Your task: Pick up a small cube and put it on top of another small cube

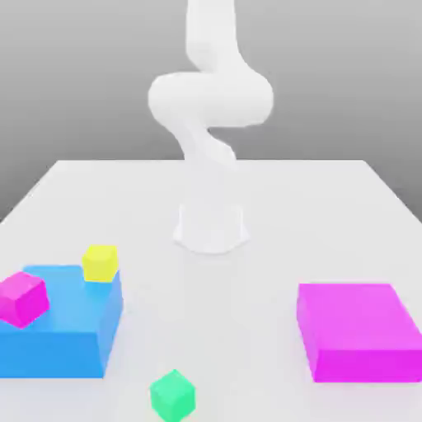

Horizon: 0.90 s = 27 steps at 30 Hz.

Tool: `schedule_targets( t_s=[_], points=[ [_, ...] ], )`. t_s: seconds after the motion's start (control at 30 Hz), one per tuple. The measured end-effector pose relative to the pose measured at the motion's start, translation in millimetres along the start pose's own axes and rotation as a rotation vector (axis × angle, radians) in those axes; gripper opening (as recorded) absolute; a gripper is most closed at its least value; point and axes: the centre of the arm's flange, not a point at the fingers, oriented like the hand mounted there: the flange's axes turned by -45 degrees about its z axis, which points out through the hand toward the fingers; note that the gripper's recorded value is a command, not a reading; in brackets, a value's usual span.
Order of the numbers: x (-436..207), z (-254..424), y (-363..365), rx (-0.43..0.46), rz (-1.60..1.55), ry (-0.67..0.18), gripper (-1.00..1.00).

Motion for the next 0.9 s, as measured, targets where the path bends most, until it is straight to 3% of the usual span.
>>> schedule_targets(
  t_s=[0.47, 0.9],
  points=[
    [8, 209, -113, 0.189, -0.490, -0.269, 0.00],
    [-91, 387, -252, 0.385, -0.963, -0.483, 0.00]
  ],
)
